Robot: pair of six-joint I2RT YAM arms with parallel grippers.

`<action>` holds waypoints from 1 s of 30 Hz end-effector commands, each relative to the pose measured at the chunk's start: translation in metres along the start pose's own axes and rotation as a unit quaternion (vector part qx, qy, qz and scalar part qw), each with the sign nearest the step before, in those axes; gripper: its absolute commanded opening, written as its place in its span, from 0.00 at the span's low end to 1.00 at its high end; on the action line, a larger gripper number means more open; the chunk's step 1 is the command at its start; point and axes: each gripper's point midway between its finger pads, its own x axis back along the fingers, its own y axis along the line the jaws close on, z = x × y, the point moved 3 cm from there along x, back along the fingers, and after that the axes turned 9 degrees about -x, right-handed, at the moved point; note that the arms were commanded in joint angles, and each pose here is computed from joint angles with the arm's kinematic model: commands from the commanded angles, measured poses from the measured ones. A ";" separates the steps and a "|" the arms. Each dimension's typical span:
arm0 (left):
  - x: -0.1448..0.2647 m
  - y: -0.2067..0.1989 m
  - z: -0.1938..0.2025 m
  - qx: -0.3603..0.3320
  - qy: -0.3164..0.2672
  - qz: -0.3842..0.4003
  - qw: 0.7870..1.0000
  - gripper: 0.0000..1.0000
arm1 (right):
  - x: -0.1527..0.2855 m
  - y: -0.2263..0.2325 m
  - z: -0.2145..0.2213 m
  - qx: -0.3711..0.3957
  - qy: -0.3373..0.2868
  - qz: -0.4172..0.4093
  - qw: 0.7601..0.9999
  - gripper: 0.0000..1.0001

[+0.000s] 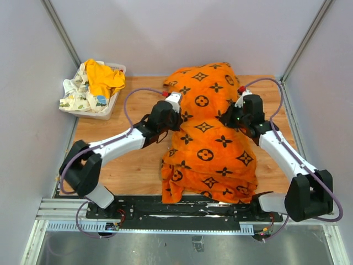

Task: Remove the pillowcase from the pillow
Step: Move the pillow to the center of the board.

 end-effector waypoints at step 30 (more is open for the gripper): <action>0.148 -0.060 -0.140 -0.212 -0.093 0.411 0.882 0.99 | 0.047 0.058 -0.022 0.078 -0.008 -0.054 0.995 0.98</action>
